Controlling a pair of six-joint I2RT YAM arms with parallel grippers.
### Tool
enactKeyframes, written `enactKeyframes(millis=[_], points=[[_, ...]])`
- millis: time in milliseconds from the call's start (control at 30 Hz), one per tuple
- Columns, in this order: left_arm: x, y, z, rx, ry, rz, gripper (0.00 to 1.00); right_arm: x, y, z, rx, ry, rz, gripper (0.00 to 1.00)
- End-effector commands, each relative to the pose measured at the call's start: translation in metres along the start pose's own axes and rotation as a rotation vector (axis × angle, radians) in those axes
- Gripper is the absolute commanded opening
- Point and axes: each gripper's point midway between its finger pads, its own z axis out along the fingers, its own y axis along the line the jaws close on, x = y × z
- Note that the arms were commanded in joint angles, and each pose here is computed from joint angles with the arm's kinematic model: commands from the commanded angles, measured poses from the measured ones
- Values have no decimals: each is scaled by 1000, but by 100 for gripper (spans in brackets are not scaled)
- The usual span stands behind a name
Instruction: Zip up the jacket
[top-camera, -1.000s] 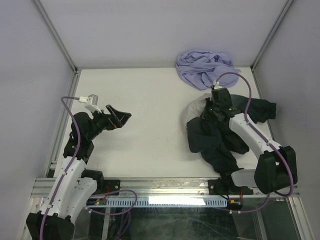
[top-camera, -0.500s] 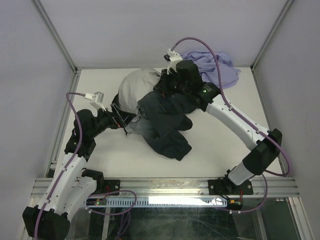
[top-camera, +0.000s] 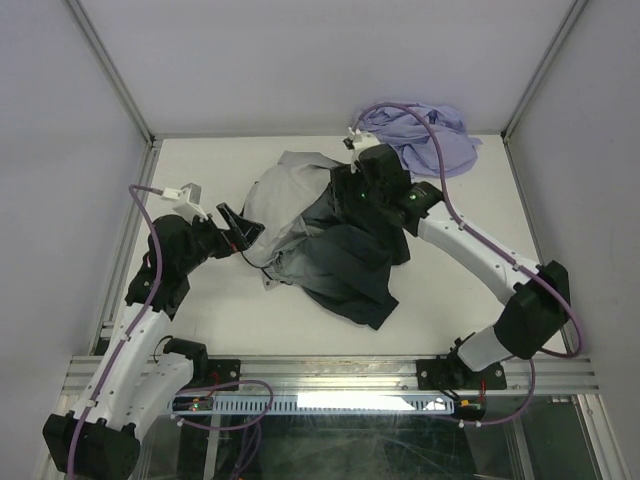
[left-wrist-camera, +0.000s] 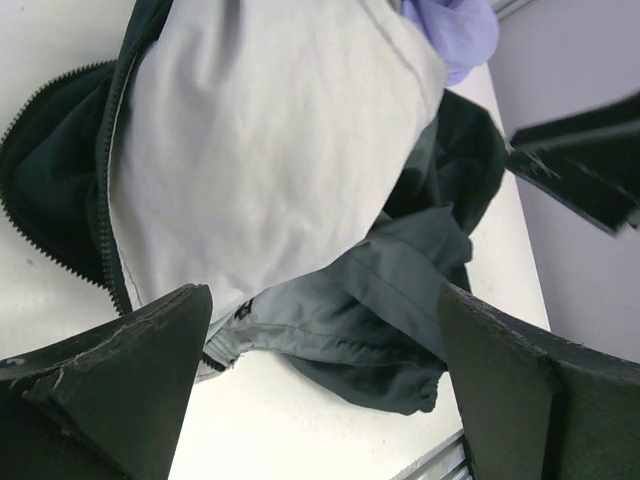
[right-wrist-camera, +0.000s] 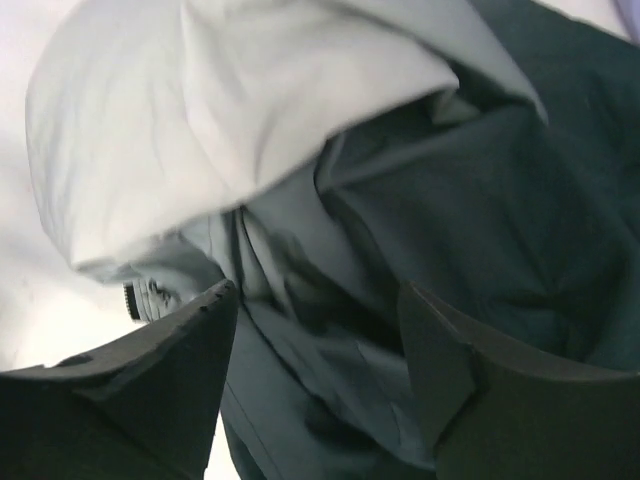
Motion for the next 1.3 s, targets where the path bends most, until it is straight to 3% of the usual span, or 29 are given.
enactKeyframes(millis=[0,200,333,633,700,733,833,933,1267], points=[[-10,-1,7,-36,-2,-29,99,7,12,-37,-63,-12,-41,71],[-1,14,19,-102,50,-56,99,80,35,-47,-99,135,-135,83],[6,20,29,-118,89,-81,99,116,28,-37,-8,189,-205,87],[13,27,42,-121,116,-103,99,129,-34,-15,332,152,-290,85],[11,26,44,-118,115,-100,99,119,-50,-14,399,135,-293,78],[9,25,44,-117,112,-95,99,113,-58,-15,420,127,-283,68],[2,21,44,-109,97,-75,99,83,-76,-23,456,56,-220,28],[-5,17,43,-99,84,-52,99,45,-91,-35,456,-34,-151,2],[-47,-3,46,-88,39,95,99,-90,-111,-104,303,-395,75,0]])
